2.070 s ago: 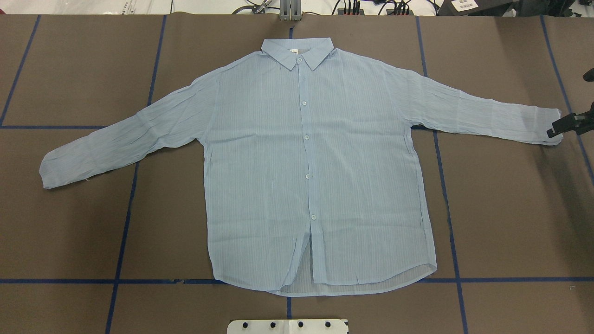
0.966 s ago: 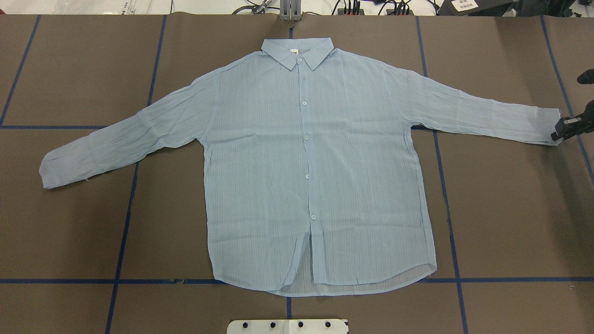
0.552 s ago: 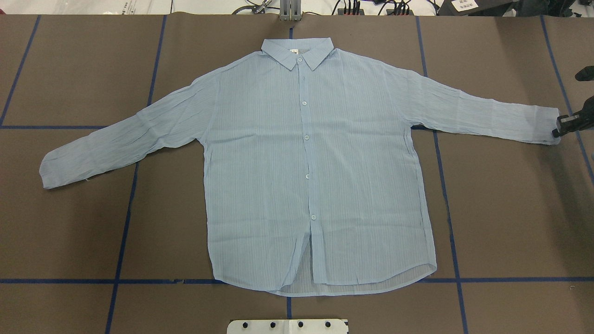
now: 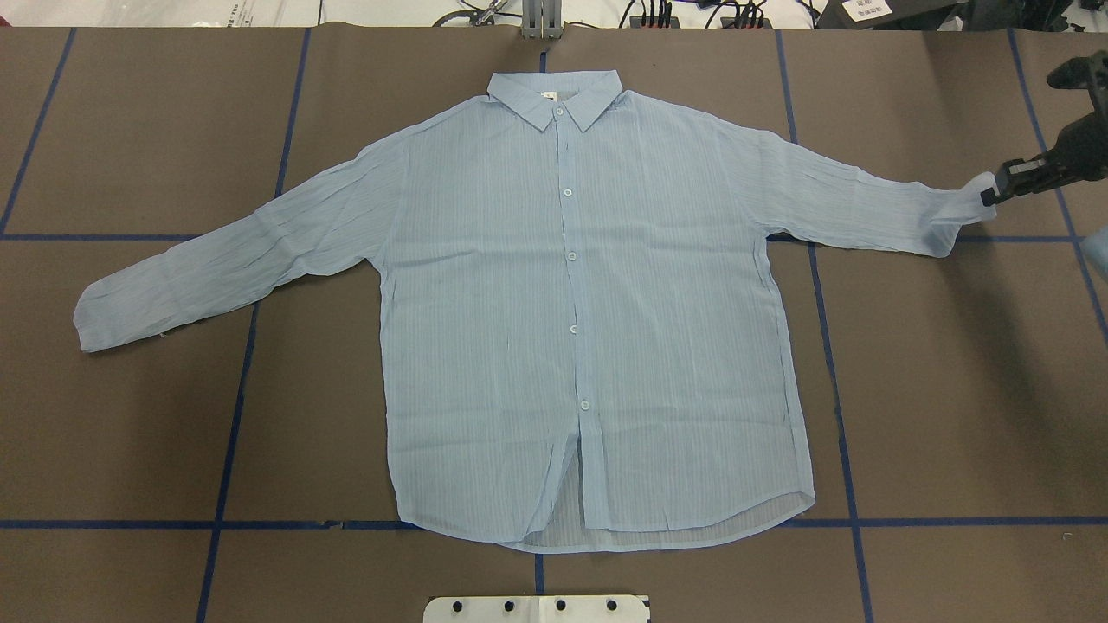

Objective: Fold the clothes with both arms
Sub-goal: 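Carry the sleeve across the shirt body toward the left gripper and release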

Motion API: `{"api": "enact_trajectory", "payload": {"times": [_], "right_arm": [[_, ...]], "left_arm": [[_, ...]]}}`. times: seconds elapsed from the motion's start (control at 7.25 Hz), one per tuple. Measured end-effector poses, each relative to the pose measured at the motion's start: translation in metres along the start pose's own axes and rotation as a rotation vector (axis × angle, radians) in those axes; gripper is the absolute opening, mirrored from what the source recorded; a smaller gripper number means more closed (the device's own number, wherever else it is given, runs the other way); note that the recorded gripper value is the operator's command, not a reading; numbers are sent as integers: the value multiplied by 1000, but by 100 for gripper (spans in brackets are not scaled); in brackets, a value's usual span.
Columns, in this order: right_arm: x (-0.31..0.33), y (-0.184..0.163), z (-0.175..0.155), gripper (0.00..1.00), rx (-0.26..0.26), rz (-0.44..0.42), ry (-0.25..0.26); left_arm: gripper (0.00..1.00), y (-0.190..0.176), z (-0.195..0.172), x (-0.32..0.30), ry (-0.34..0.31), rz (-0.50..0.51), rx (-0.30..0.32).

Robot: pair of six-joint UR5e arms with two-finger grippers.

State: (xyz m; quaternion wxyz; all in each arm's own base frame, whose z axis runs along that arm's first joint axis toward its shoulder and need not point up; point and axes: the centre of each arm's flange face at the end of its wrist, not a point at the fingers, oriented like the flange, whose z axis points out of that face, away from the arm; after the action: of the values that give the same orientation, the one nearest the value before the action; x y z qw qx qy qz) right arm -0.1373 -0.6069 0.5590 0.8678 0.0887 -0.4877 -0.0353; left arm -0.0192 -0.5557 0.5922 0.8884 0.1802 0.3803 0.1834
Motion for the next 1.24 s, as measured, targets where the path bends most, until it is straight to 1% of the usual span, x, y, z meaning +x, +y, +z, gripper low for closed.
{"api": "enact_trajectory", "payload": {"times": [0.14,0.28,0.55,0.69,0.97,1.1,1.24], "right_arm": [[-52,-25,-20,0,20,9,-72],[-100,-45,-33,0,36,10,-118],[-210,-75,-34,0,45,34,-185],[-271,-83,-29,0,50,46,-213],[-377,-79,-17,0,81,23,-256],[-418,-75,-11,0,98,5,-268],[-455,-70,5,0,126,-11,-264]], "left_arm": [[99,0,0,1,5,0,1],[99,0,0,1,7,0,1],[99,2,0,0,8,-2,1],[99,3,1,0,8,-4,-1],[99,6,3,-3,9,-8,-6],[99,7,4,-4,9,-10,-8],[99,8,5,-4,9,-11,-9]]}}
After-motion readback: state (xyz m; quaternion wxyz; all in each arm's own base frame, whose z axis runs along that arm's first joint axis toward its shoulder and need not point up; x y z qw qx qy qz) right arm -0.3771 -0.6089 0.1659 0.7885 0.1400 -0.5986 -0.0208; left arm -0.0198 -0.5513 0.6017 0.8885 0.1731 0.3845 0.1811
